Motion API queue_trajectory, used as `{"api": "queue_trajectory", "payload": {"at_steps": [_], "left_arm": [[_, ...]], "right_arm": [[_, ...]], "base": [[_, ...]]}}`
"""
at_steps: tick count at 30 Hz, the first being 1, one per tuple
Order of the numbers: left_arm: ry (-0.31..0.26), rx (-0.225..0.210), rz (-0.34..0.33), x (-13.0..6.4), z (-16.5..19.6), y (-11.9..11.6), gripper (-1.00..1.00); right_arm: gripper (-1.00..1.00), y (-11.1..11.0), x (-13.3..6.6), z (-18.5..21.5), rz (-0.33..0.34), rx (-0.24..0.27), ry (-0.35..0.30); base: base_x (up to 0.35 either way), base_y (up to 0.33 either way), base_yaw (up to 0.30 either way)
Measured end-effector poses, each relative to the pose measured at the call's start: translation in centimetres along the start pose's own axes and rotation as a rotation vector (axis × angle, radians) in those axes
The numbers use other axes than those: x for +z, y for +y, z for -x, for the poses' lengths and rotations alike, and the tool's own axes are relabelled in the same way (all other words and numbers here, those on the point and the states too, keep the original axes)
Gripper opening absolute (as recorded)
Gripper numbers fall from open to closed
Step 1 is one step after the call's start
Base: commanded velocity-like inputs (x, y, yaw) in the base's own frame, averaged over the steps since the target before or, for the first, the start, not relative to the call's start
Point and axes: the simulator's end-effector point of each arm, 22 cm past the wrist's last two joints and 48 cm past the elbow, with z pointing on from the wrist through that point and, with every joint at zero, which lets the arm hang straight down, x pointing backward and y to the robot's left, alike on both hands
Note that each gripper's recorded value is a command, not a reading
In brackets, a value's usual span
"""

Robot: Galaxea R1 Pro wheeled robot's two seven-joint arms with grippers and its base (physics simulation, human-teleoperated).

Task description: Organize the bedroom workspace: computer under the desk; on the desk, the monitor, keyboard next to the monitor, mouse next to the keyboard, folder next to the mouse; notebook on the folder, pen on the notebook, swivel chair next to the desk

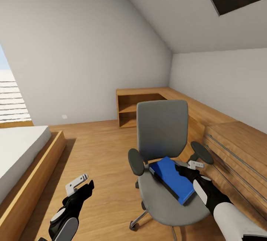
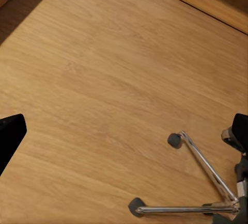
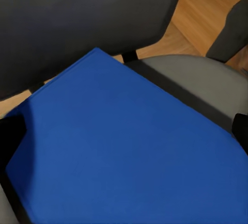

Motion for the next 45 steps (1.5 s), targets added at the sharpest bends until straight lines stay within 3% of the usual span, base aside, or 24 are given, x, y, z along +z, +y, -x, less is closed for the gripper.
{"api": "queue_trajectory", "payload": {"at_steps": [17, 27, 45], "left_arm": [[0.003, 0.0, -0.001, 0.7, -1.4, 0.5, 1.0], [0.01, 0.007, 0.001, 0.8, -1.8, 0.6, 1.0], [0.01, 0.007, 0.003, 0.8, -1.9, 0.6, 1.0]], "right_arm": [[1.0, -0.5, 0.6, -1.4, -0.007, 0.003, 0.0], [1.0, -2.8, 0.5, -1.2, -0.104, 0.014, -0.002], [1.0, -2.7, 0.5, -1.0, -0.107, 0.008, -0.01]], "base": [[0.0, 0.0, 0.0], [0.0, 0.0, 0.0], [0.0, 0.0, 0.0]]}}
